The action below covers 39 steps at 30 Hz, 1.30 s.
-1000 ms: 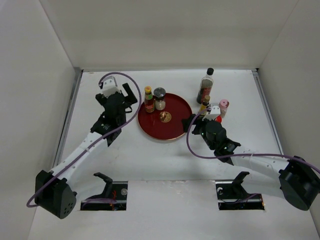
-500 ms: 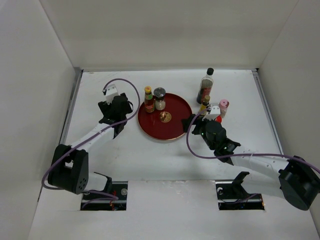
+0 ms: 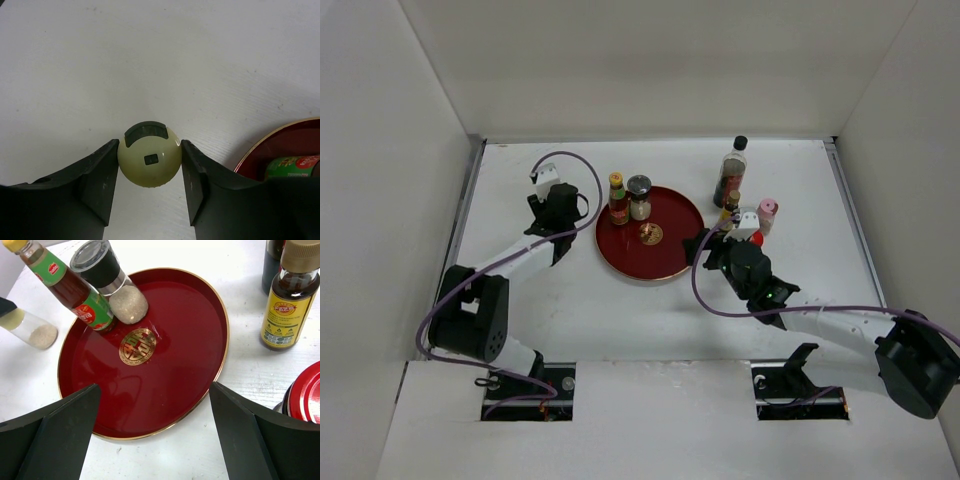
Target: Organize the condiment bottles
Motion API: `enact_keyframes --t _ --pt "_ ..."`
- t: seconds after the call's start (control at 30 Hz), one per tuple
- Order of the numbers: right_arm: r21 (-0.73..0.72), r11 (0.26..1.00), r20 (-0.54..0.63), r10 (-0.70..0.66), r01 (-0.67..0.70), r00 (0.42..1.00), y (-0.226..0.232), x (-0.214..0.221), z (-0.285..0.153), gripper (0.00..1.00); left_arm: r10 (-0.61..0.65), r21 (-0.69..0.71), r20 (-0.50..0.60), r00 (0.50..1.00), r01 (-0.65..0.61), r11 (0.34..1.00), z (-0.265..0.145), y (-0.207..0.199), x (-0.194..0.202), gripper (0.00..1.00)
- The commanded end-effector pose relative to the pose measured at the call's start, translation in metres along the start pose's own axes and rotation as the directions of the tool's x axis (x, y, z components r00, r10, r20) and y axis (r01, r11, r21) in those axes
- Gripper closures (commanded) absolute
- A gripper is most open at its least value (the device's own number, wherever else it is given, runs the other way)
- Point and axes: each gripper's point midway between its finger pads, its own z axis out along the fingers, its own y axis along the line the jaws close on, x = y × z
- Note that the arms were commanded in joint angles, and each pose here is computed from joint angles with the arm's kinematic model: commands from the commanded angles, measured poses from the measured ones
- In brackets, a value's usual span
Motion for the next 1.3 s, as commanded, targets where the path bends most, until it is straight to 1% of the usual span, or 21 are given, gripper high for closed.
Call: enact_keyframes --t 0.0,0.13,0.27,0.4,0.47,0.63,0.7,0.77,0.83,0.87,0.93,0.97,1.0,1.07,1.13,1.17,1.2,1.23,1.27 --pt "-0.045 0.999 0.053 0.03 -0.027 0.998 0.017 -0.021 0.004 0.04 -0.042 0.037 0.095 0.995 0.038 0.999 -0.014 -0.009 -0.034 0.7" --pt "-0.045 0.999 0.052 0.028 -0.025 0.998 0.017 -0.02 0.005 0.04 -0.044 0.097 0.139 0.989 0.031 0.995 -0.056 -0.014 -0.035 0.72" --pt "-0.037 0.999 0.041 0.022 -0.02 0.999 0.016 -0.016 0.007 0.04 -0.039 0.223 0.154 0.987 0.004 0.975 -0.105 -0.039 -0.031 0.72" --pt "-0.029 0.999 0.033 0.018 -0.017 0.999 0.015 -0.012 0.01 0.04 -0.042 0.325 0.165 0.985 -0.014 0.946 -0.136 -0.069 -0.031 0.71" --pt "-0.024 1.0 0.035 0.017 -0.016 0.999 0.014 -0.012 0.01 0.04 -0.034 0.358 0.159 0.987 -0.026 0.933 -0.142 -0.083 -0.028 0.71" --pt "-0.028 0.999 0.063 0.031 -0.029 0.998 0.013 -0.019 0.006 0.05 -0.001 0.391 0.129 0.992 -0.05 0.919 -0.128 -0.113 -0.008 0.71" --pt "-0.028 0.999 0.066 0.032 -0.03 0.997 0.013 -0.02 0.005 0.08 -0.001 0.403 0.125 0.992 -0.05 0.914 -0.123 -0.123 -0.002 0.71" --pt "-0.033 0.999 0.076 0.034 -0.032 0.997 0.014 -0.022 0.006 0.12 0.009 0.4 0.123 0.992 -0.058 0.915 -0.117 -0.128 0.004 0.71" --pt "-0.037 0.999 0.076 0.033 -0.031 0.997 0.015 -0.022 0.006 0.22 0.025 0.384 0.118 0.993 -0.068 0.921 -0.109 -0.128 0.009 0.71" --pt "-0.038 0.999 0.078 0.033 -0.03 0.996 0.015 -0.023 0.006 0.3 0.027 0.385 0.113 0.993 -0.069 0.92 -0.107 -0.129 0.013 0.7" --pt "-0.045 0.999 0.089 0.032 -0.028 0.996 0.017 -0.026 0.006 0.52 0.035 0.383 0.112 0.993 -0.075 0.921 -0.102 -0.13 0.019 0.68" --pt "-0.048 0.999 0.095 0.03 -0.026 0.995 0.018 -0.029 0.006 0.62 0.041 0.382 0.108 0.993 -0.08 0.921 -0.1 -0.13 0.023 0.65" --pt "-0.049 0.998 0.101 0.035 -0.03 0.994 0.018 -0.031 0.005 0.71 0.043 0.377 0.108 0.993 -0.081 0.923 -0.099 -0.129 0.024 0.6" --pt "-0.052 0.998 0.112 0.042 -0.036 0.993 0.02 -0.038 0.003 0.79 0.046 0.374 0.107 0.993 -0.083 0.924 -0.099 -0.126 0.029 0.45" --pt "-0.059 0.997 0.127 0.05 -0.043 0.991 0.024 -0.047 0.0 0.82 0.035 0.377 0.113 0.993 -0.076 0.923 -0.101 -0.123 0.027 0.29" --pt "-0.066 0.997 0.137 0.053 -0.044 0.989 0.027 -0.054 -0.001 0.81 0.024 0.382 0.119 0.993 -0.068 0.922 -0.104 -0.121 0.024 0.22" --pt "-0.061 0.997 0.151 0.064 -0.056 0.986 0.028 -0.06 -0.002 0.8 0.017 0.385 0.123 0.992 -0.064 0.921 -0.106 -0.12 0.022 0.18" --pt "-0.058 0.996 0.16 0.07 -0.061 0.985 0.03 -0.066 -0.002 0.79 0.0 0.393 0.132 0.991 -0.053 0.918 -0.111 -0.118 0.016 0.12" --pt "-0.059 0.997 0.167 0.066 -0.056 0.984 0.032 -0.072 -0.002 0.78 -0.01 0.402 0.137 0.99 -0.047 0.914 -0.114 -0.118 0.012 0.09"
